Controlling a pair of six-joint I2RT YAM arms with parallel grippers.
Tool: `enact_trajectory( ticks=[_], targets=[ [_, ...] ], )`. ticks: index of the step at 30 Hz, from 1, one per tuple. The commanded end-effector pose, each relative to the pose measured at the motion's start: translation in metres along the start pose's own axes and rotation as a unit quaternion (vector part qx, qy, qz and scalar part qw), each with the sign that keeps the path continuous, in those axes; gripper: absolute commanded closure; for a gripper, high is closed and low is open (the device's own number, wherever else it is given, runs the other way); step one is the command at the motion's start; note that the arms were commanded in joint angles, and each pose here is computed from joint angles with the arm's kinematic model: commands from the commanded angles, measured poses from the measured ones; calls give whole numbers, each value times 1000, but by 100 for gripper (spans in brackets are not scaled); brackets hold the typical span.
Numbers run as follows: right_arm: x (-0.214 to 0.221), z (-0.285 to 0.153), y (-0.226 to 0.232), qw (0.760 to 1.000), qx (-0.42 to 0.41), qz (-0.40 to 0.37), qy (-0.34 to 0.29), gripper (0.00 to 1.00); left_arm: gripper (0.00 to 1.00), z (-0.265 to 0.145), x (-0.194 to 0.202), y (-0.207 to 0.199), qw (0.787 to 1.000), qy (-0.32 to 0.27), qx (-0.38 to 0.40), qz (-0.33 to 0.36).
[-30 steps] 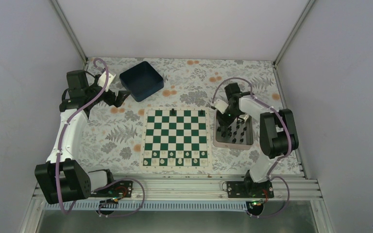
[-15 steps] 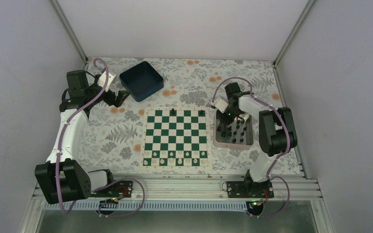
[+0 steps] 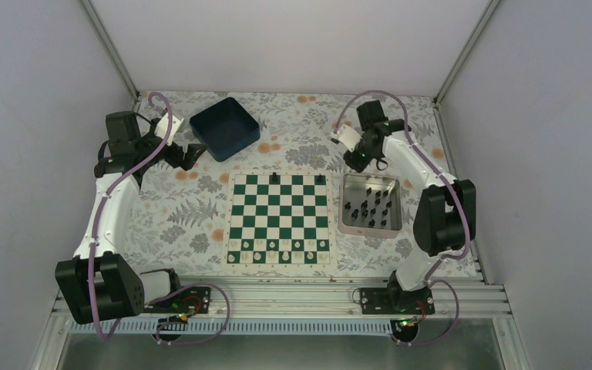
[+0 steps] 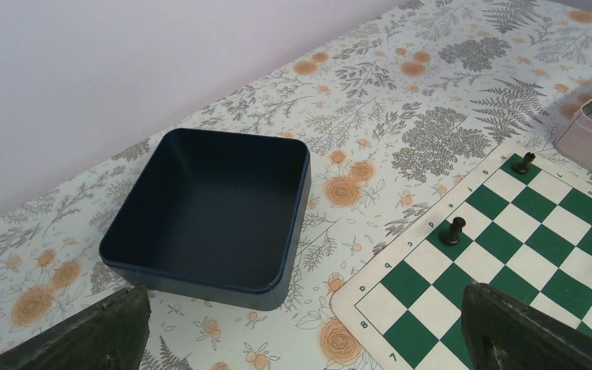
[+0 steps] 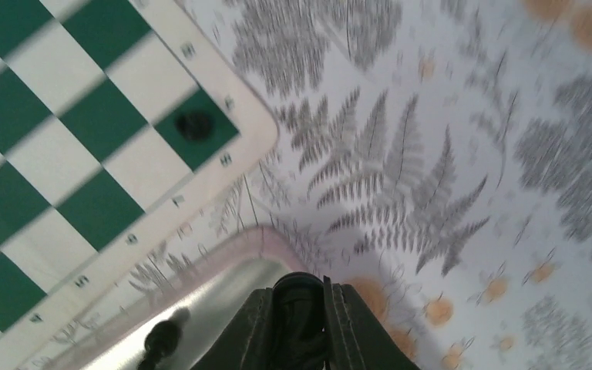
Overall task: Set up the chess pieces on the board
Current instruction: Pick up the chess piece from the storage box, then place the chess piece on the chessboard.
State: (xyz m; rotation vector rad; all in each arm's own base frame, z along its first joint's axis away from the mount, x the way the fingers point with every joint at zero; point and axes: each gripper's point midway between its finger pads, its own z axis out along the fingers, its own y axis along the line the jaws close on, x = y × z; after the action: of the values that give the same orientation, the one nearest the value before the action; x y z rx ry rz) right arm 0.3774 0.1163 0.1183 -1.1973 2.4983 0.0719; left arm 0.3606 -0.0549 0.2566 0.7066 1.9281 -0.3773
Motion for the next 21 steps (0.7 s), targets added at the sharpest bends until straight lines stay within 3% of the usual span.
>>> enact_trajectory(
  ticks=[1, 10, 21],
  targets=[
    [-40, -19, 19, 999, -14, -31, -24, 89, 0, 0, 0, -3, 1000, -4, 6, 11],
    [-99, 16, 46, 995, -32, -87, -26, 89, 0, -1, 1, -3, 1000, -4, 3, 12],
    [-91, 78, 75, 991, -63, -113, 22, 89, 0, 0, 2, -4, 1000, -4, 7, 11]
  ],
)
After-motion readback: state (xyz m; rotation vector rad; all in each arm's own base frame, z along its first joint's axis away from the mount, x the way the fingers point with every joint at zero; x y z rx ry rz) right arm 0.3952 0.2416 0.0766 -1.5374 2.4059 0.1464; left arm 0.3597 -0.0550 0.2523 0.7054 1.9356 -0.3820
